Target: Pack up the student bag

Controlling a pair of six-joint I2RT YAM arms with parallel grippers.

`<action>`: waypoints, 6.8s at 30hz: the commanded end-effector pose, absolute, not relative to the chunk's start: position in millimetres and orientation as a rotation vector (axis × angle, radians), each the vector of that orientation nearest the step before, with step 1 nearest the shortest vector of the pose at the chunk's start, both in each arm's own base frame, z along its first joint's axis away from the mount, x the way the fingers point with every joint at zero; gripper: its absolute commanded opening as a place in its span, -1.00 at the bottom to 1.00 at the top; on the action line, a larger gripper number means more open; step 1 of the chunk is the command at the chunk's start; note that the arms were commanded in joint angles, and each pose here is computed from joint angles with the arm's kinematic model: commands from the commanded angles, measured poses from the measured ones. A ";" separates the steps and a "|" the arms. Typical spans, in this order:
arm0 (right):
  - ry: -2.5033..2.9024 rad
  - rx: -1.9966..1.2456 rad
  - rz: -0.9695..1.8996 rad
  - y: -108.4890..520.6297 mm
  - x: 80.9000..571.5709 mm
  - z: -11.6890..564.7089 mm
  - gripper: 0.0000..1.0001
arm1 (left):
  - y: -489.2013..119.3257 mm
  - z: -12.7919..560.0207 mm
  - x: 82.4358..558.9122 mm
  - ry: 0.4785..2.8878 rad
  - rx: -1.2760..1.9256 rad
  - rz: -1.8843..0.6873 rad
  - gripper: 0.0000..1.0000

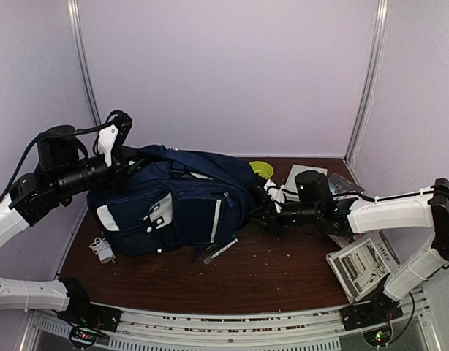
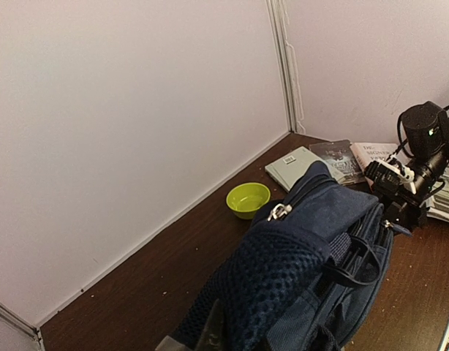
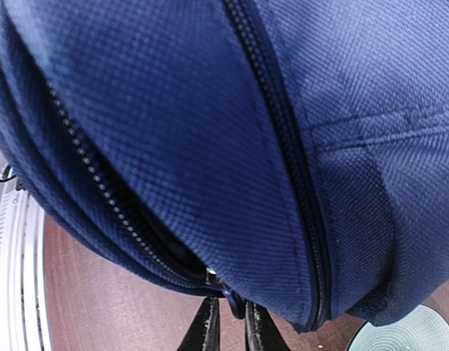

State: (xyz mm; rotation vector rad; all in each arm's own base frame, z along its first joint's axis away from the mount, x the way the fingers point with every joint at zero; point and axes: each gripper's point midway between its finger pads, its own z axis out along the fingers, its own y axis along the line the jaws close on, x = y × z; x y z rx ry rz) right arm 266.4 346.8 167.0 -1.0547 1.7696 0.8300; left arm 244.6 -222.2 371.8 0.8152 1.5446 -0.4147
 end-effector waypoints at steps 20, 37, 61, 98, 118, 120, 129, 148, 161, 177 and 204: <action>1.660 -1.023 0.758 356.9 290.9 191.9 -0.53 | -225.0 466.2 228.2 1.237 0.737 -0.511 -1.00; 1.631 -0.909 0.731 361.2 308.7 197.8 -0.55 | -230.0 468.5 226.2 1.226 0.749 -0.544 -1.00; 1.590 -0.985 0.679 323.0 279.9 225.5 -0.74 | -208.5 494.1 224.4 1.176 0.636 -0.497 -1.00; 1.434 -0.900 0.952 331.0 324.6 321.7 -1.00 | -190.2 460.0 217.1 1.259 0.654 -0.420 -1.00; 1.180 -1.075 0.577 331.3 297.8 470.4 -1.00 | -265.4 321.4 180.0 1.515 1.383 -0.342 0.67; 1.203 -1.086 0.538 336.4 302.3 463.1 -1.00 | -276.5 319.6 163.9 1.493 1.465 -0.404 0.71; 1.250 -1.110 0.468 358.0 304.3 441.4 -1.00 | -272.0 404.7 110.3 1.111 1.321 -0.681 0.96; 1.423 -0.869 0.461 366.6 314.0 452.4 -1.00 | -349.4 426.4 223.4 1.467 0.991 -0.560 0.96; 1.530 -0.760 0.410 368.8 339.2 448.0 -1.00 | -353.4 417.0 229.8 1.492 1.010 -0.498 0.96; 1.378 -1.141 0.790 388.0 248.8 432.2 -1.00 | -366.2 384.9 233.6 1.450 1.105 -0.441 -0.85; 1.710 -0.307 1.627 278.2 267.6 402.2 -0.32 | -348.0 383.2 234.4 1.422 0.984 -0.441 -1.00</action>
